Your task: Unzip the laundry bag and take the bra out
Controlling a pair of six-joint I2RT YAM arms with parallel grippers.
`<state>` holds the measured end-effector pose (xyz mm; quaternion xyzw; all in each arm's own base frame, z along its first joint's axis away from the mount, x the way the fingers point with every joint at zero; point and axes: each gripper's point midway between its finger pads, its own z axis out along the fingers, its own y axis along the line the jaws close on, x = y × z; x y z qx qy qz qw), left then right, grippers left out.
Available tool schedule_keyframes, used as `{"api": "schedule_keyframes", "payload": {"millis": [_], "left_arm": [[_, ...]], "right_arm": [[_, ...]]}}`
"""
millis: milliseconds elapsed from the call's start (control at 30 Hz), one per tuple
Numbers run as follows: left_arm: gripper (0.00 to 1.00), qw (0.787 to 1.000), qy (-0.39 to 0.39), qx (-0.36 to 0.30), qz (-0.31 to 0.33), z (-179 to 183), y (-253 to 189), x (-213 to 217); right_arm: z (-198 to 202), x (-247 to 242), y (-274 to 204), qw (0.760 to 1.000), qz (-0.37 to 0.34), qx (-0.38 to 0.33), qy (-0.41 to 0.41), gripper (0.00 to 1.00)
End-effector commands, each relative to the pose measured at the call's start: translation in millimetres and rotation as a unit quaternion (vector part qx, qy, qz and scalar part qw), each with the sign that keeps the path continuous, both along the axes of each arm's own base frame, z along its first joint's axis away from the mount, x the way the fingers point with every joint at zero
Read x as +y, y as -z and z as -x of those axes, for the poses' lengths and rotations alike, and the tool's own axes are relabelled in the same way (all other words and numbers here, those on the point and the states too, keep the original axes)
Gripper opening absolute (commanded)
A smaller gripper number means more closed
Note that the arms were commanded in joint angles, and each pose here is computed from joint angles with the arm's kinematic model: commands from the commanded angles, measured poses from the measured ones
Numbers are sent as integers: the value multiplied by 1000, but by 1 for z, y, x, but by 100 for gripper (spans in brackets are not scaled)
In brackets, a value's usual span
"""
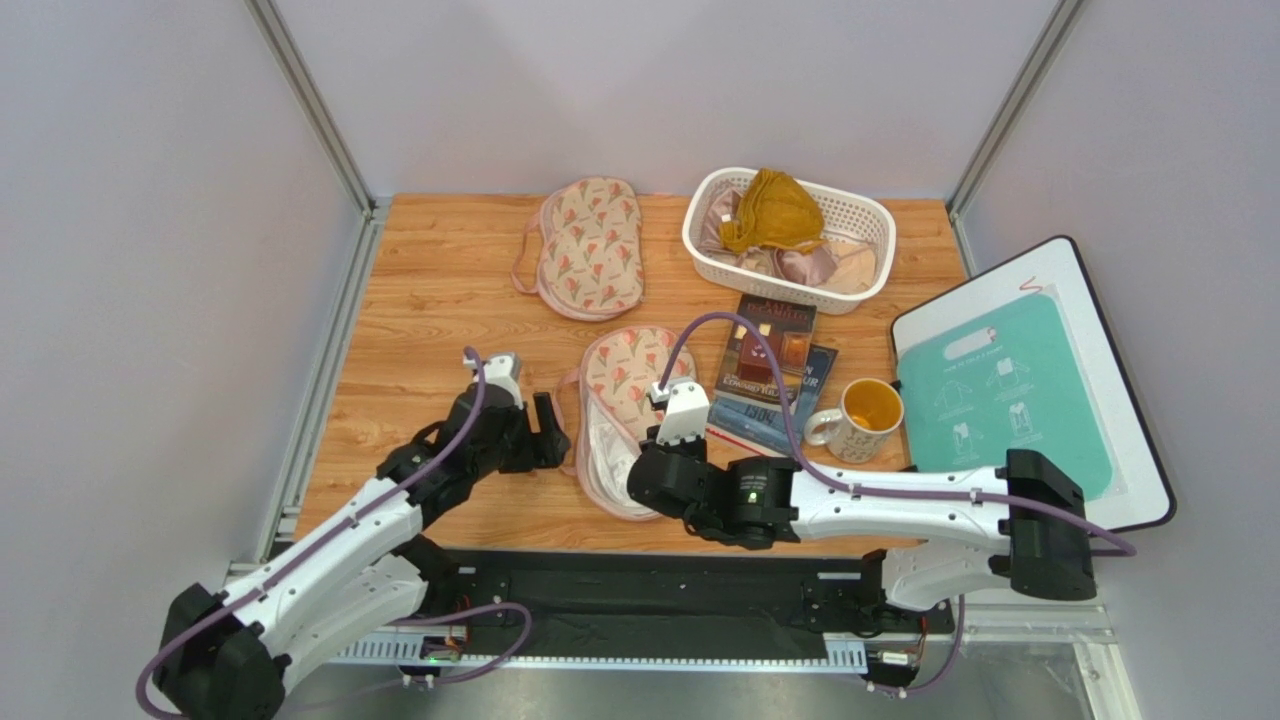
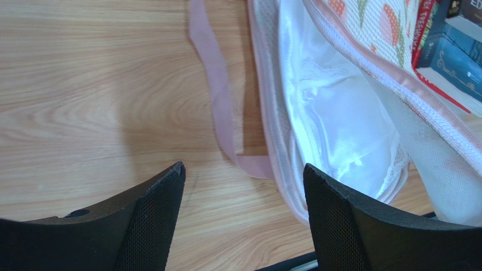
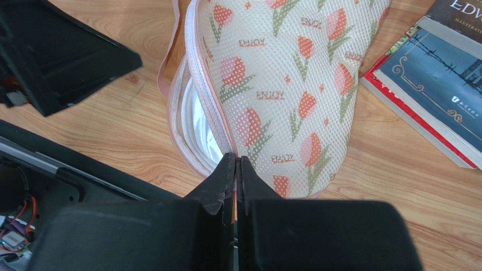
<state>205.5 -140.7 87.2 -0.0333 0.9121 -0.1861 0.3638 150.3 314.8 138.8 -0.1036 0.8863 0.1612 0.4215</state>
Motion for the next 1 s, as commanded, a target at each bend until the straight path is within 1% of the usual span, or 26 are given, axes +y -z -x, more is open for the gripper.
{"api": "schedule_keyframes", "payload": {"millis": [0, 67, 133, 333, 367, 433, 467, 600, 700, 833, 900, 967], "left_arm": [[82, 998, 32, -4, 52, -7, 1, -35], [82, 999, 20, 8, 50, -9, 12, -36], [81, 998, 14, 7, 55, -12, 17, -38], [78, 997, 31, 20, 68, -16, 28, -51], [75, 997, 31, 24, 66, -16, 32, -52], [73, 997, 31, 25, 66, -17, 34, -53], [68, 997, 30, 28, 64, -16, 36, -52], [59, 998, 20, 35, 50, -15, 43, -46], [56, 998, 13, 44, 42, -13, 50, -43], [47, 997, 17, 51, 51, -11, 56, -47], [47, 997, 17, 56, 50, -10, 59, -47], [42, 997, 21, 52, 57, -13, 59, -51]], "right_arm": [[-7, -3, -16, 998, -40, -20, 37, 0], [-6, -3, -17, 998, -43, -19, 35, 0], [-5, -3, -17, 998, -44, -19, 35, 0], [-4, -5, -23, 997, -56, -26, 40, 0], [-4, -5, -23, 997, -59, -26, 41, 0], [-4, -7, -24, 997, -61, -27, 44, 0], [-4, -7, -25, 997, -64, -27, 44, 0], [-4, -11, -27, 996, -67, -30, 48, 0], [-4, -15, -29, 996, -67, -32, 52, 0], [-4, -19, -29, 996, -69, -32, 55, 0], [-4, -21, -30, 995, -72, -32, 57, 0], [-4, -23, -30, 995, -72, -33, 59, 0]]}}
